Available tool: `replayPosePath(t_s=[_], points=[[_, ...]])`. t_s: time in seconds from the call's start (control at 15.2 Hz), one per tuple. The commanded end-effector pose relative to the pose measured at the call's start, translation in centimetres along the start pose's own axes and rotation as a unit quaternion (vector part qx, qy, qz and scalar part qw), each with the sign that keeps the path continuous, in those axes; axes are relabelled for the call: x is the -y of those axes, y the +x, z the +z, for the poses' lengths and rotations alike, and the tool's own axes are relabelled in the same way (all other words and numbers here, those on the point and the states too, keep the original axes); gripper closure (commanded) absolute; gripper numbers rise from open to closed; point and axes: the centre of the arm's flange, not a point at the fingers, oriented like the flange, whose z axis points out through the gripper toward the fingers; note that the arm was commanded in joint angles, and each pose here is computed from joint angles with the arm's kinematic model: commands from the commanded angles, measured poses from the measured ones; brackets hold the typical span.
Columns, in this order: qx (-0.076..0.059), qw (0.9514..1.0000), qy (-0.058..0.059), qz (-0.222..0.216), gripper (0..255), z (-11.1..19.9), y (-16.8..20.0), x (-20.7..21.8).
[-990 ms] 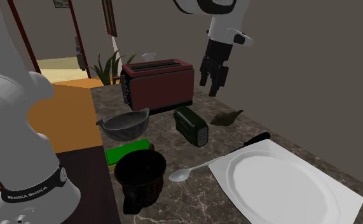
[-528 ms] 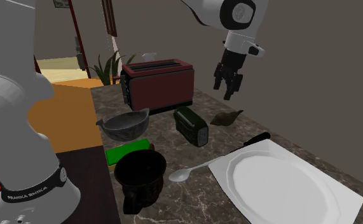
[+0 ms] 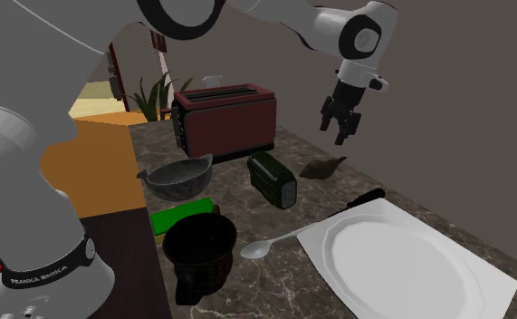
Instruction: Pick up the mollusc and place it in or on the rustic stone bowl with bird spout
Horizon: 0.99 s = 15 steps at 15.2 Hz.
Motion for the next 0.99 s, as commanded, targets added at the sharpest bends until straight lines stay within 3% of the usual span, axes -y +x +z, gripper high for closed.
replayPosePath(t_s=[0.0, 0.4, 0.92], points=[[-0.001, 1.0, 0.001, -0.002, 0, 1.5, 0.7, 0.2], [-0.001, 1.0, 0.001, -0.002, 0, 4.4, 0.7, 0.2], [-0.001, 1.0, 0.001, -0.002, 0, 4.4, 0.7, 0.2]])
